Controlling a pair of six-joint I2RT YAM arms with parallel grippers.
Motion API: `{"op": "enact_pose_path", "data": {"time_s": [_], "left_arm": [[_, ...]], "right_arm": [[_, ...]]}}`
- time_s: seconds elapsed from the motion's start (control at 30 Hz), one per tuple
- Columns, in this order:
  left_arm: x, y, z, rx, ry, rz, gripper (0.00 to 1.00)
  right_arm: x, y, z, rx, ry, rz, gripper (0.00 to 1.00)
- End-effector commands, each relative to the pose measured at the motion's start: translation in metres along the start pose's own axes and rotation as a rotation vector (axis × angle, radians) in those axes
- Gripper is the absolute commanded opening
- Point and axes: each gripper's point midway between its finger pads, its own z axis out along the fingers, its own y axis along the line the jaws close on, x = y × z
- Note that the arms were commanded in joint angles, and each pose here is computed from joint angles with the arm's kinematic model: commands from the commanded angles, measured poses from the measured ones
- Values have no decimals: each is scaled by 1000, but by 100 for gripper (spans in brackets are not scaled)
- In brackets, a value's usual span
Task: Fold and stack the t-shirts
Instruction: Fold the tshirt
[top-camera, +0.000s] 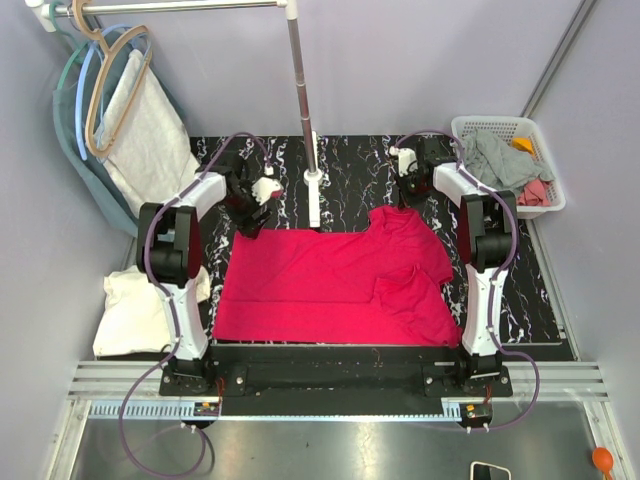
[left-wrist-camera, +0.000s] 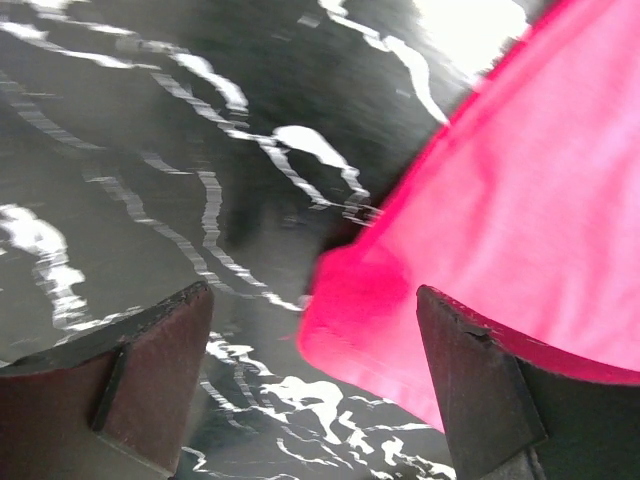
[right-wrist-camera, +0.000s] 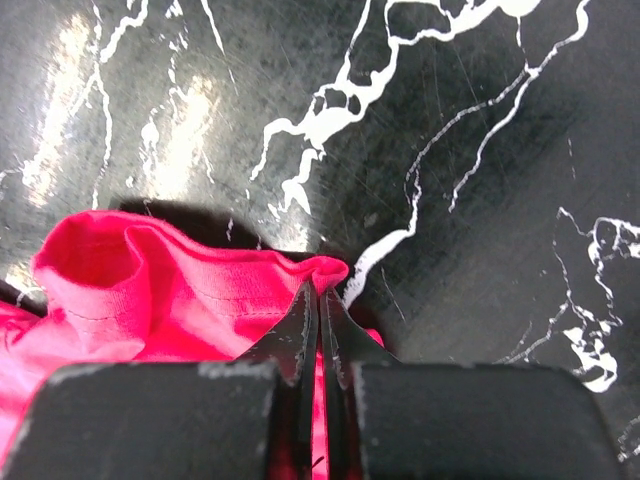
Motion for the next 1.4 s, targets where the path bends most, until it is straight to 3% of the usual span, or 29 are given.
{"op": "enact_pose_path", "data": {"time_s": [0.0,0.47,0.63,0.83,1.03,1.17,1.37], "left_arm": [[5,-17,1,119,26,34,83],[7,-5,8,174,65,13,73],[18,-17,8,206,92,9,53],[36,-32,11,238,137,0,44],[36,-28,14,223,153,-14,26],[26,-23,10,194,138,-33,0],[3,-8,-7,82,119,-50,0]], "right_arm": [[-6,2,-24,34,-3,-43,0],[9,8,-25,17,23,-50,0],[10,5,-26,31,27,-59,0],[6,3,-26,43,19,-65,0],[5,3,-29,50,19,-69,0],[6,0,-33,68,21,-76,0],[-6,0,-54,97,-18,-97,0]]}}
